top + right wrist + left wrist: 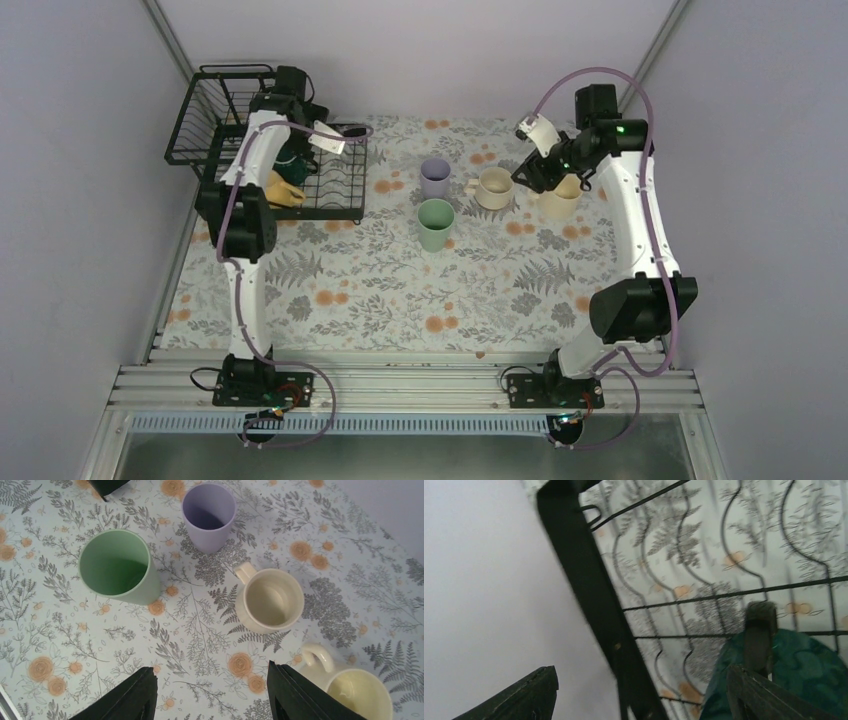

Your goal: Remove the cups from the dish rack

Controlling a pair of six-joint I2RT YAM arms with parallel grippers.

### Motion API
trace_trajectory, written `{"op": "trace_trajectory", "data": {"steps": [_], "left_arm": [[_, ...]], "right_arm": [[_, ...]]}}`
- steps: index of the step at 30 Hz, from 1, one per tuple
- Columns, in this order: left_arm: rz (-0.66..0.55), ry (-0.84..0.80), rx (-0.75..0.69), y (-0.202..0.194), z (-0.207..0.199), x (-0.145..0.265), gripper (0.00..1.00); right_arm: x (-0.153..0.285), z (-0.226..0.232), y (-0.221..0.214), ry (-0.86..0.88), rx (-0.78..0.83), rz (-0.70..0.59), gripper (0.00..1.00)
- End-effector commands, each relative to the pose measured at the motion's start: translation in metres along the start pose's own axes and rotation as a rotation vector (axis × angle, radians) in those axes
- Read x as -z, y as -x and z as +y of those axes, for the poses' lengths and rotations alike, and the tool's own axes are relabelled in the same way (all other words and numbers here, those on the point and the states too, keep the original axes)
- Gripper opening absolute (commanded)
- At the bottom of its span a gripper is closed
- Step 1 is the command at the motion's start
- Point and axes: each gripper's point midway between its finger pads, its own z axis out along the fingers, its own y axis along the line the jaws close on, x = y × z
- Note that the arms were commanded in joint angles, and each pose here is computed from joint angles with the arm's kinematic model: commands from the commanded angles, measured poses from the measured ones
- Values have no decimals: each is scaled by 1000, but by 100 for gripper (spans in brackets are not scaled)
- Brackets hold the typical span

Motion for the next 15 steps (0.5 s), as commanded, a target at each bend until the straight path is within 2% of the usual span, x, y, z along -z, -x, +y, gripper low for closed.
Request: {"op": "trace_trajectory", "data": {"steps": [1, 10, 15], "left_arm": [[-112, -215, -16, 18, -39, 6, 83], [-150, -366, -2, 25, -74, -1, 82], [-51, -442, 21, 8, -94, -24, 76]], "right_arm": [[-8, 13, -5, 59, -3, 1, 58], [-21, 14, -11, 74, -7, 20, 57], [-25, 19, -5, 95, -11, 8, 56]]}}
